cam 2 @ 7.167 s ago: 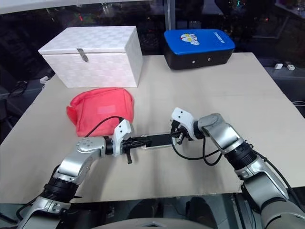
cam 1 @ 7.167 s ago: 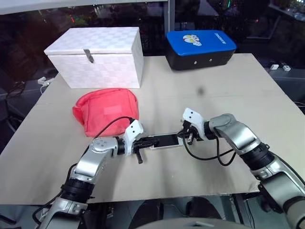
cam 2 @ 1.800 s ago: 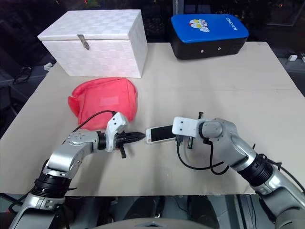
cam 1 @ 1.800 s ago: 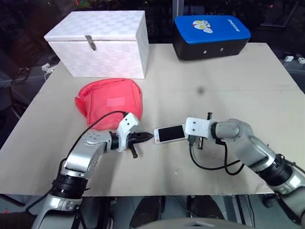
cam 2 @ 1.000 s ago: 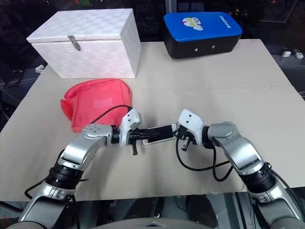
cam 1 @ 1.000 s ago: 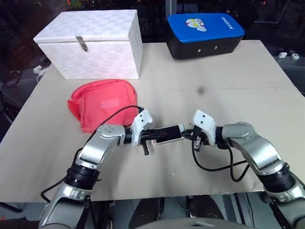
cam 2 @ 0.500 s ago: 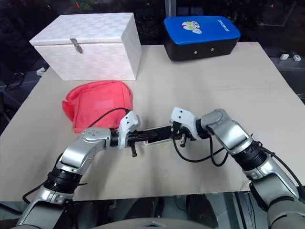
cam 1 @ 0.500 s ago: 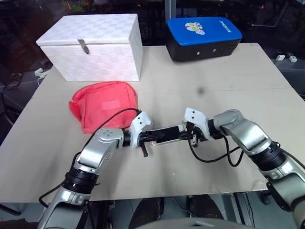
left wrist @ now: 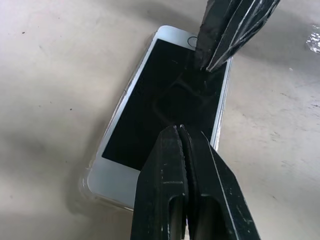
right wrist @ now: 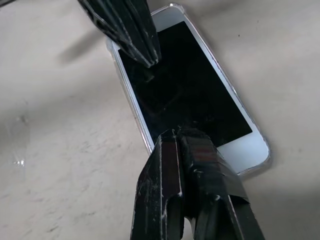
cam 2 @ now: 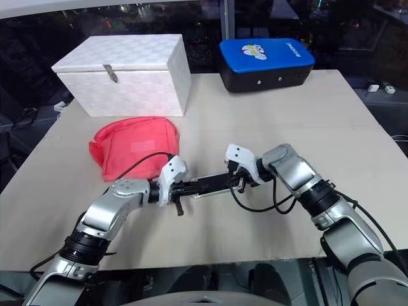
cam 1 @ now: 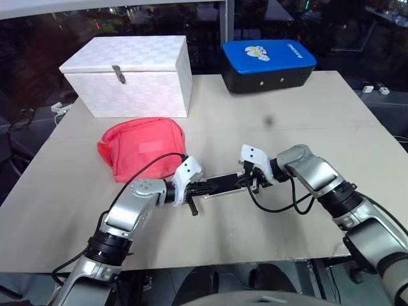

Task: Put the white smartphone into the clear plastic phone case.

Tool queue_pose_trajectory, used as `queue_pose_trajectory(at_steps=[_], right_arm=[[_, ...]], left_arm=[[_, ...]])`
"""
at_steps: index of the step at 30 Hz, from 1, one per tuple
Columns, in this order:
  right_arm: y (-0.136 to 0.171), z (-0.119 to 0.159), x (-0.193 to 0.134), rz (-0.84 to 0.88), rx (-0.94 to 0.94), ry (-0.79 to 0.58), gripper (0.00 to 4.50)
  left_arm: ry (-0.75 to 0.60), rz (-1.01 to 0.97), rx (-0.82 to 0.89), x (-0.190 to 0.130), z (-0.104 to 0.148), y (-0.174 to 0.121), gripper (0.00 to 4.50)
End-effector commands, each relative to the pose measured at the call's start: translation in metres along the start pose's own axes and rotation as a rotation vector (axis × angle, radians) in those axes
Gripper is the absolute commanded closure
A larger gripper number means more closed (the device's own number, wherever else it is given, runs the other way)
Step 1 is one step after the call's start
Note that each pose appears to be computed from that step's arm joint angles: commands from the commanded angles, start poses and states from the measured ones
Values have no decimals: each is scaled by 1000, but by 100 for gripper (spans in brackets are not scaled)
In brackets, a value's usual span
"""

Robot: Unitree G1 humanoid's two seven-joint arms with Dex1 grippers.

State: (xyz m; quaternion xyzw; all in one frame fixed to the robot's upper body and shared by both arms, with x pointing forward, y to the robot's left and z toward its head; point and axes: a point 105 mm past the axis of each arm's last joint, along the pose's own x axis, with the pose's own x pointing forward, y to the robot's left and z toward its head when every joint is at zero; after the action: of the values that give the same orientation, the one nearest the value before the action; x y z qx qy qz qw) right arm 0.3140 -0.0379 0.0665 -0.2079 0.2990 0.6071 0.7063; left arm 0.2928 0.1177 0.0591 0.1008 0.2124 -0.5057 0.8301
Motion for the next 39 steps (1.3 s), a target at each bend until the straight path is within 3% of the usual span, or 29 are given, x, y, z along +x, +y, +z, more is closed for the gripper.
queue_pose_trajectory(at_steps=[1, 9, 28, 34, 39], right_arm=[[19, -100, 29, 35, 204, 325, 450], [23, -121, 31, 32, 216, 393, 450], [19, -139, 32, 18, 223, 464, 450], [3, -109, 12, -85, 185, 314, 450], [-4, -52, -22, -218, 125, 51, 450]], left_arm=[[30, 4, -8, 1, -6, 0, 444], [28, 9, -11, 1, -5, 0, 444], [34, 14, -6, -1, -5, 1, 444], [36, 21, -5, -1, -6, 3, 444], [37, 22, -7, -2, -7, 3, 444]])
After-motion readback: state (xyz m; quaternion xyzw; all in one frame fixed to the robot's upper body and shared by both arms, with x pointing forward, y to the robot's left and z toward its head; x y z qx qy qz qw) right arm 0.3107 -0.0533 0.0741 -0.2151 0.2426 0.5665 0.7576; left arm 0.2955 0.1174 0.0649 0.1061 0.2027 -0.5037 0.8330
